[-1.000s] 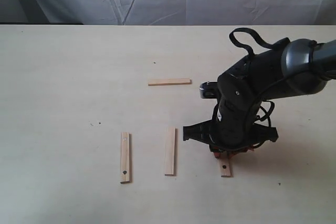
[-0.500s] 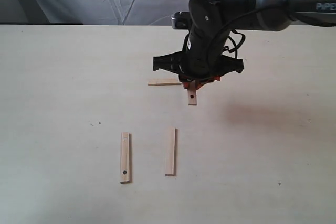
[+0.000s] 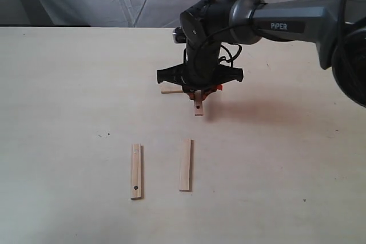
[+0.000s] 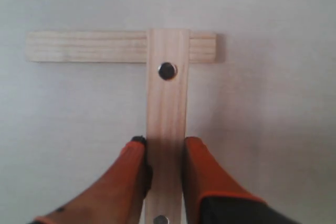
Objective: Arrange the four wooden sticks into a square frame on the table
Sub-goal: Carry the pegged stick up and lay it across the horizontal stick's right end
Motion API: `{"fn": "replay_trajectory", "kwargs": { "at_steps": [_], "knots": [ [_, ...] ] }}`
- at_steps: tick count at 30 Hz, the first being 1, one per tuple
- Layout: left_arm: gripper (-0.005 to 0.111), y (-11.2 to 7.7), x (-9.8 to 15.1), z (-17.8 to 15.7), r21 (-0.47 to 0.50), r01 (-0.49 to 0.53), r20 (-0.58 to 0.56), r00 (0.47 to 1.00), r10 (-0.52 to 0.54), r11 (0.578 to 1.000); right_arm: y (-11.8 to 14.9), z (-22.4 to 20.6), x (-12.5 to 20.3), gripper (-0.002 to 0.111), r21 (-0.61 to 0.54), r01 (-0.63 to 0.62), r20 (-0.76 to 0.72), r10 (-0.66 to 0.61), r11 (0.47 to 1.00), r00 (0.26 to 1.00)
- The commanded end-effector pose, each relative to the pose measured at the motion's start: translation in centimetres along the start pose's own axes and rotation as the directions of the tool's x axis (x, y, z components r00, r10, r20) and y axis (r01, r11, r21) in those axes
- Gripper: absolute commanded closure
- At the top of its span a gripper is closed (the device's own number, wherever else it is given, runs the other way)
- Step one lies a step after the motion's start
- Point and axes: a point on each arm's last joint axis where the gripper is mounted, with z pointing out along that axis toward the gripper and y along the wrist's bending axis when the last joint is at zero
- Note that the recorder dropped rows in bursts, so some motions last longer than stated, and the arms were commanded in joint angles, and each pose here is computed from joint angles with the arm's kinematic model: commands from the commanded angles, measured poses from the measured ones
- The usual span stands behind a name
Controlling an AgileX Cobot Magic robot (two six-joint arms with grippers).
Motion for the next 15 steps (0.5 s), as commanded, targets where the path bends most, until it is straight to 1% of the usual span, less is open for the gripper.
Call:
{"fn": "replay_trajectory", "kwargs": {
  "at_steps": [1, 10, 15],
  "knots": [
    [0.107, -0.01, 0.00, 0.00, 0.000, 0.009, 0.015, 1.000, -0.009, 1.000, -0.48, 0.73, -0.34, 0.108, 0.050, 0.037, 0.008, -0.038, 0.998, 0.999],
    [0.107, -0.01, 0.00, 0.00, 0.000, 0.009, 0.015, 1.000, -0.009, 1.000, -0.53, 1.17, -0.24, 0.108, 0.060, 0.043, 0.001, -0.043, 0.997, 0.999],
    [0.107, -0.01, 0.00, 0.00, 0.000, 0.009, 0.015, 1.000, -0.009, 1.000, -0.56, 1.53, -0.09, 0.108, 0.066, 0.024, -0.011, -0.023, 0.998, 1.000]
  ]
}}
